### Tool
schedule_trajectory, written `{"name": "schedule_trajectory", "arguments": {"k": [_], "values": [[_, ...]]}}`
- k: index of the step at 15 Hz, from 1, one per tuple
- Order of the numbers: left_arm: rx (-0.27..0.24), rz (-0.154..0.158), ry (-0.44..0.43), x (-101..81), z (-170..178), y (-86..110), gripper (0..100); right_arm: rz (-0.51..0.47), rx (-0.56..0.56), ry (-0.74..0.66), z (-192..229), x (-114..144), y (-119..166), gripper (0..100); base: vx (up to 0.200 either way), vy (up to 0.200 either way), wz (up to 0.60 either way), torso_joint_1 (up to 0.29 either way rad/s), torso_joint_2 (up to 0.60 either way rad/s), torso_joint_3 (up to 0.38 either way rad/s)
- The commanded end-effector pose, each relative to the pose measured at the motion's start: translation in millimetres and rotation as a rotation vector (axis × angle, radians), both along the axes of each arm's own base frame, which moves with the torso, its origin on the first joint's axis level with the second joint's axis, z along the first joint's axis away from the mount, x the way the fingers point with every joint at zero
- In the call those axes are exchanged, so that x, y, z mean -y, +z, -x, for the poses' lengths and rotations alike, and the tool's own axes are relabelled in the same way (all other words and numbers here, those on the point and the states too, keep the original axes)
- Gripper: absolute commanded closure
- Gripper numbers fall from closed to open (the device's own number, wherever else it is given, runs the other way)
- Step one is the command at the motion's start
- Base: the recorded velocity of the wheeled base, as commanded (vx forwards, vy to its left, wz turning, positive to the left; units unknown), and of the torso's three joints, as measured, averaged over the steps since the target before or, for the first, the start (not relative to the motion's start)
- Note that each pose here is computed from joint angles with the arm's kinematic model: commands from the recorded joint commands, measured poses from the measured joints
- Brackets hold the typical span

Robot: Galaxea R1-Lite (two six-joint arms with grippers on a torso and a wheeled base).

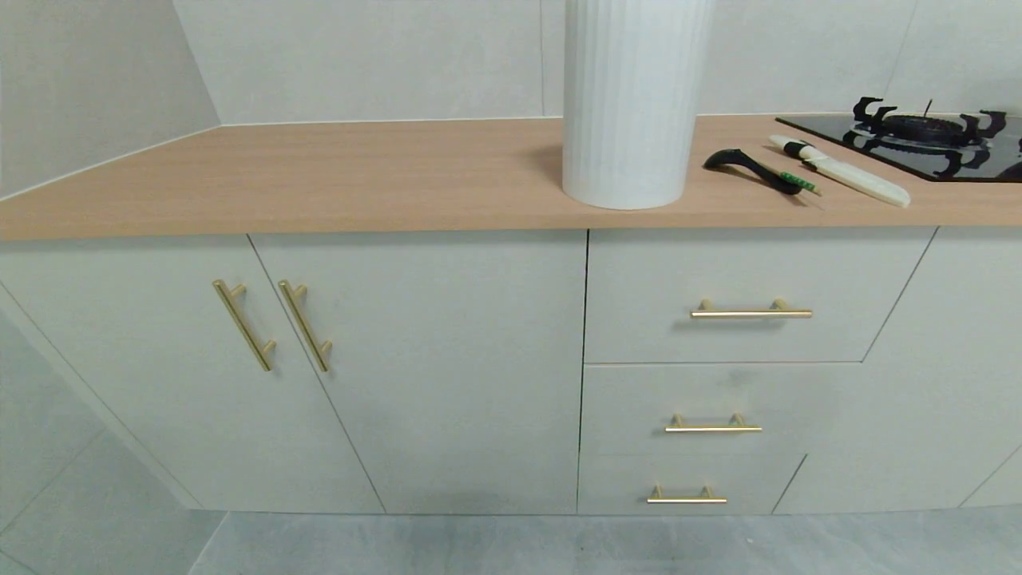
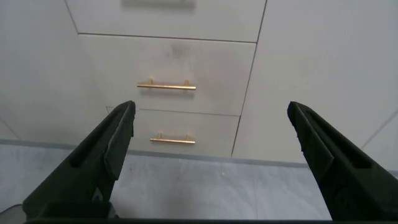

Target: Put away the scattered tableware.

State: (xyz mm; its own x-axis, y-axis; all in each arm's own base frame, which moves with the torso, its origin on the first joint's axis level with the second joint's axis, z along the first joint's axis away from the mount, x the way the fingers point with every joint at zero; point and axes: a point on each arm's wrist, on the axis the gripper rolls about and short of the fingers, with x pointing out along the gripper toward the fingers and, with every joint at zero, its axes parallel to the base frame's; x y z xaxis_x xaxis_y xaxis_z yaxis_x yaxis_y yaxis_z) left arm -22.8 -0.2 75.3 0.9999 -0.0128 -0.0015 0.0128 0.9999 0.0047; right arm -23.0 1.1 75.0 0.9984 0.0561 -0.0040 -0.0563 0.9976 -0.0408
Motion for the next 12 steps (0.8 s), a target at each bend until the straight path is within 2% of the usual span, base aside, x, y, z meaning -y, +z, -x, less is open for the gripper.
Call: {"name": "schedule_trajectory", "arguments": {"k": [1,12], "values": [[0.000,0.000,0.000,0.0,0.0,0.0,0,0.000,-0.002,0.001,-0.1,0.0,-0.1,0,0.000,0.000,0.00,0.000,0.00,0.000],[0.000,-0.001,0.000,0.0,0.0,0.0,0,0.028,0.006,0.002,0.1,0.0,1.0,0,0.000,0.000,0.00,0.000,0.00,0.000]]}}
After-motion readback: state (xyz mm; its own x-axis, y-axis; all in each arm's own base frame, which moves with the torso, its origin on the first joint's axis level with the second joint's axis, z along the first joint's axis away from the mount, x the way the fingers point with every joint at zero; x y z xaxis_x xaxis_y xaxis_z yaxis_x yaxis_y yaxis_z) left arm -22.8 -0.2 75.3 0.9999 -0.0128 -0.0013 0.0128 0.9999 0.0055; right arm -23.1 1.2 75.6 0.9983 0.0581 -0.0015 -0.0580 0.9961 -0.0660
